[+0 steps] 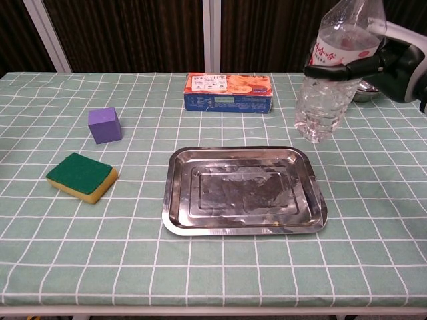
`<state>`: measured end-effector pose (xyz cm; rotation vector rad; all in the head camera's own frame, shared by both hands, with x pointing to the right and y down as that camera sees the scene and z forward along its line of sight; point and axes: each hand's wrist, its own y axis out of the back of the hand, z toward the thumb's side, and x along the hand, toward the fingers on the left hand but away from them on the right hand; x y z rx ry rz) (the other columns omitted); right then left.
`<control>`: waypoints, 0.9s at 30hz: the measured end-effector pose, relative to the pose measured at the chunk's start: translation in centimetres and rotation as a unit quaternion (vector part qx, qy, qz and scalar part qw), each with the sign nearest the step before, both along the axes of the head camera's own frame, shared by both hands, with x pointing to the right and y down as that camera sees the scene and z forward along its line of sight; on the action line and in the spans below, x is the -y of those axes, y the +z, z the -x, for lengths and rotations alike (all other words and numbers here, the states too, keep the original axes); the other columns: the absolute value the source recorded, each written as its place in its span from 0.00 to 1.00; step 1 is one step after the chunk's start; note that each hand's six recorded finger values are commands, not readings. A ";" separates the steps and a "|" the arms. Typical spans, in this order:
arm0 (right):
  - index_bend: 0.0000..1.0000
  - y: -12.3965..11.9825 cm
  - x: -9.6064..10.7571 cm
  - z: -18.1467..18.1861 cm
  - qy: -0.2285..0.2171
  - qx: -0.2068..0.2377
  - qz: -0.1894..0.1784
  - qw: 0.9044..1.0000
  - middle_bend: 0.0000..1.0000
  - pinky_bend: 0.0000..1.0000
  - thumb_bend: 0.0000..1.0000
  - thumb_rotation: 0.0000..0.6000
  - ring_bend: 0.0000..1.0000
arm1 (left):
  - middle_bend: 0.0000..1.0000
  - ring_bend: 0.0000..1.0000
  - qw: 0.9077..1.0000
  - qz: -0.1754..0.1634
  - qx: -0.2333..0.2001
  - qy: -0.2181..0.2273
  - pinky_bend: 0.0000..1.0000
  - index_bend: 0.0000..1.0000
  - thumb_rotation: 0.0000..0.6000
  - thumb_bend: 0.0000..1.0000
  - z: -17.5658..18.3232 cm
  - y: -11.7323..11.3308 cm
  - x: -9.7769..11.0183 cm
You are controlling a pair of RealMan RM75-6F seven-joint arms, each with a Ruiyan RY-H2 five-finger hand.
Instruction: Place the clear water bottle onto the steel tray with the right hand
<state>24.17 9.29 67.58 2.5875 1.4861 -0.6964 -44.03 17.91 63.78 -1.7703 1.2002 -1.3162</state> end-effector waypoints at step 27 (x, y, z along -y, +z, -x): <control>0.18 6.2 -5.3 5.4 -0.123 0.004 0.042 0.992 0.31 0.08 0.00 1.00 0.10 | 0.21 0.11 1.000 -0.003 0.013 -0.010 0.19 0.19 0.94 0.31 2.4 -0.1 -0.2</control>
